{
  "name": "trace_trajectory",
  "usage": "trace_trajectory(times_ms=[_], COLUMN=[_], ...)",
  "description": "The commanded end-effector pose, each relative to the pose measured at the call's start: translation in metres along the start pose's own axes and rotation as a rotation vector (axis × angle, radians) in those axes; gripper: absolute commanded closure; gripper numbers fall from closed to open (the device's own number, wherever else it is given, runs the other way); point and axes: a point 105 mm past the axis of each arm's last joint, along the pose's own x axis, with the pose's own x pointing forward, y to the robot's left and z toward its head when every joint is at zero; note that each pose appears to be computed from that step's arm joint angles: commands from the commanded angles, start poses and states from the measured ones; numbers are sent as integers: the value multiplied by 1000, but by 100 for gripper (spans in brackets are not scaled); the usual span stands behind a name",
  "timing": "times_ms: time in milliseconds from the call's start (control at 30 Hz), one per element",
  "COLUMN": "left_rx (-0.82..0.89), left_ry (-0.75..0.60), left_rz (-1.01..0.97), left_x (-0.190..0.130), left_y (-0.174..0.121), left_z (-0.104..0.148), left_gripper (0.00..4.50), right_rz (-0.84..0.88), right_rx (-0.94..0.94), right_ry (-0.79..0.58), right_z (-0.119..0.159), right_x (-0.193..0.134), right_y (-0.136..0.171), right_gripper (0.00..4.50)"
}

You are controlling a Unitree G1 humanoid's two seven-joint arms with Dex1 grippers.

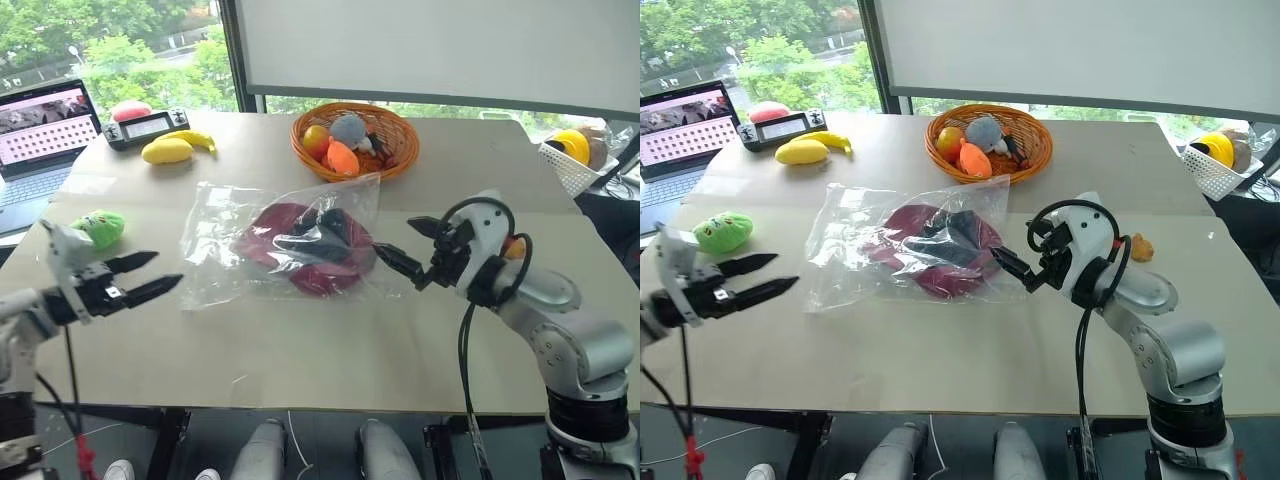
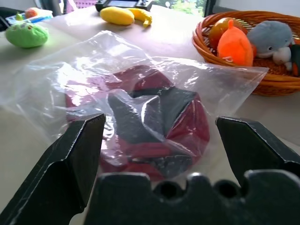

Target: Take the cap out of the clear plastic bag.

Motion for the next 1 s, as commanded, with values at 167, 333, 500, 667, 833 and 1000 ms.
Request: trace_trajectory(times_ms=[167,333,500,667,833,1000], left_rx=[4,12,17,30,55,90], left_ry=[-13,34,112,124,183,225], left_rz=[49,9,12,-19,-148,-225], left_x=[-4,-3,-15,-13,-5,-11], left_y=[17,10,12,7,-16,-27], left_z=[5,6,0,4,-5,-10], left_gripper=[1,1,1,1,1,1], right_rz=[432,404,353,372,322,255], right_rx=[-262,-704,-869,-875,-902,-869], right_ry=[37,105,44,-12,-50,-86], right_z=[-2,-36,-41,-43,-40,-33], right_x=[52,99,131,152,175,179], right_y=[77,86,101,128,139,131], right_gripper=[0,0,0,0,0,0])
